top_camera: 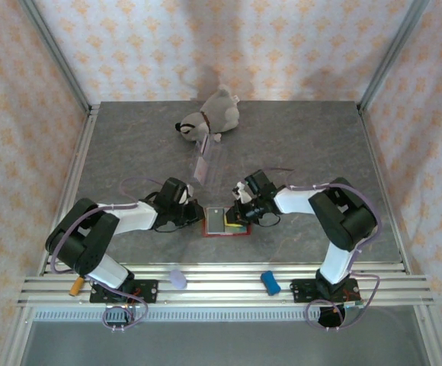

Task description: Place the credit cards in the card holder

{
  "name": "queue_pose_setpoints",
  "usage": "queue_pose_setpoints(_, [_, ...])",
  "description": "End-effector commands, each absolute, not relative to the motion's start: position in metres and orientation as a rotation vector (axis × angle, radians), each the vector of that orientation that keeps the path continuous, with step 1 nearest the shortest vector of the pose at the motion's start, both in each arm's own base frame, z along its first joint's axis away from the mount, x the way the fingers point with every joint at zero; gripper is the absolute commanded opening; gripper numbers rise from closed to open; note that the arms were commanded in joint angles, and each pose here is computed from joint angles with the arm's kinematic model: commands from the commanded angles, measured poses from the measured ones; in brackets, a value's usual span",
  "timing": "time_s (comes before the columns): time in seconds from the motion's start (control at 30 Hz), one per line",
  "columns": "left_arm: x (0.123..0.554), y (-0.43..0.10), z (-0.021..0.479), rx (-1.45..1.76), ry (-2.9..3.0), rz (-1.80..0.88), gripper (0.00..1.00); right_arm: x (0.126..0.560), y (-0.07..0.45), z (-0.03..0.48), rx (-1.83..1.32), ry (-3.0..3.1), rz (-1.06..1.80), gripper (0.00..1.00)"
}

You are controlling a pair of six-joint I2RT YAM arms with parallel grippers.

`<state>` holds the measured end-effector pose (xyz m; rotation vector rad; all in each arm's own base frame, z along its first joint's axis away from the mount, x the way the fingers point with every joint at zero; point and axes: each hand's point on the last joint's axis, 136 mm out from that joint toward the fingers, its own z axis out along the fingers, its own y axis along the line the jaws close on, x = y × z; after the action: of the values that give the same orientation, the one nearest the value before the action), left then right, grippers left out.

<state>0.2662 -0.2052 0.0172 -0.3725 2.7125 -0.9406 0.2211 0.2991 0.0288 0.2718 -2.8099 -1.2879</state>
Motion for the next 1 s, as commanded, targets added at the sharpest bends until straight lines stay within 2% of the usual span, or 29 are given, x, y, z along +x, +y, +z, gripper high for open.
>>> queue_pose_setpoints(0.0, [0.261,-0.175,0.012,-0.388,2.754,-0.745,0.13,0.226,0.293,0.040,0.339,-2.905,-1.228,0.20])
queue_pose_setpoints(0.33, [0.263,-0.148,0.064,-0.319,2.663,-0.580,0.17,0.246,0.249,0.079,0.308,-3.180,-1.094,0.33])
queue_pose_setpoints(0.53, [0.275,-0.136,0.129,-0.221,2.496,-0.522,0.24,0.273,0.188,0.110,0.236,-3.607,-0.736,0.44])
queue_pose_setpoints(0.7, [0.292,-0.131,0.166,-0.119,2.400,-0.436,0.37,0.278,0.156,0.136,0.174,-3.872,-0.707,0.71])
queue_pose_setpoints(0.9, [0.327,-0.148,0.186,-0.006,2.405,-0.393,0.43,0.275,0.110,0.138,-0.048,-4.112,-0.491,0.89])
queue_pose_setpoints(0.97, [0.340,-0.155,0.184,0.024,2.428,-0.378,0.44,0.272,0.102,0.132,-0.045,-4.141,-0.423,0.91])
